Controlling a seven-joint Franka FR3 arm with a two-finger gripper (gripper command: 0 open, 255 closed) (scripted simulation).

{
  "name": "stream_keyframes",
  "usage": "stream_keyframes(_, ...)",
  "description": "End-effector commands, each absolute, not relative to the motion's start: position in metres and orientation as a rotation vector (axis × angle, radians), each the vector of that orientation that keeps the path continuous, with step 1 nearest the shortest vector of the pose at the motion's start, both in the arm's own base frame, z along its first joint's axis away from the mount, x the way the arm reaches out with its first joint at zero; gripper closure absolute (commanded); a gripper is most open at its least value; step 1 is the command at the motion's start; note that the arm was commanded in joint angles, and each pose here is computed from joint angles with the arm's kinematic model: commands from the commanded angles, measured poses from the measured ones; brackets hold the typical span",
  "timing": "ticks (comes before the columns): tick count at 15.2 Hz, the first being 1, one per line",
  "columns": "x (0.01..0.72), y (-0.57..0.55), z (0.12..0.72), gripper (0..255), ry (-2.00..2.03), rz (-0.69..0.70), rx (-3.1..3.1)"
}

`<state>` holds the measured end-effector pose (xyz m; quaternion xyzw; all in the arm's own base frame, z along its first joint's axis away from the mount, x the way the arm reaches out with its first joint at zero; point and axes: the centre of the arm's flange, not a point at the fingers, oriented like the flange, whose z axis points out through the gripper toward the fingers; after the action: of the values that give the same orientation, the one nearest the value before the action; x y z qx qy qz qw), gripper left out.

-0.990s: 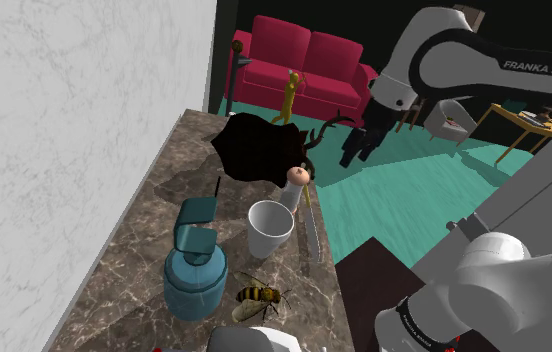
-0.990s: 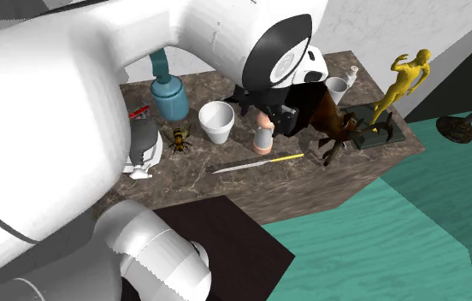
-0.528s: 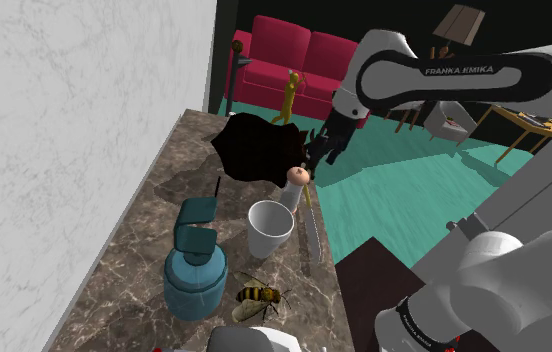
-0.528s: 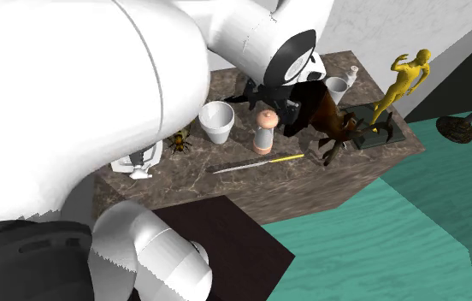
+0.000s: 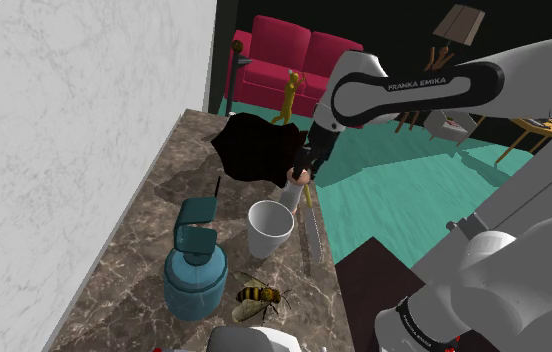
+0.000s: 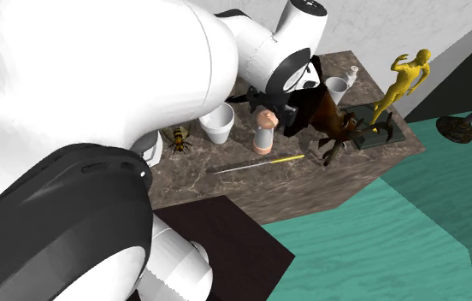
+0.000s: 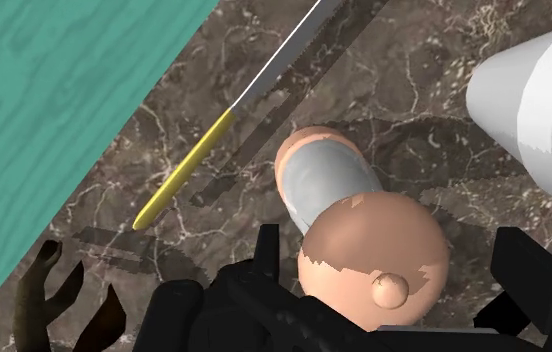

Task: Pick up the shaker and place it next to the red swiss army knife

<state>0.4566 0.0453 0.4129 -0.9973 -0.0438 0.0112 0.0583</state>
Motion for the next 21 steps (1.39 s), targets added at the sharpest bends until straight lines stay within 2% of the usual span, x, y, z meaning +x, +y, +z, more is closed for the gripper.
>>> stream_keyframes(1,0.4562,0.0458,0.4018,0,-0.133,0.033,-3.022)
stream_keyframes(10,0.456,0.0467,0.3935,0,-0.133,0.033,-3.022)
stream_keyframes(11,0.456,0.0467,0.3935,255,-0.133,0.033,-3.022)
stream_keyframes(21,0.4559,0.0467,0.3988,255,-0.133,0.033,-3.022)
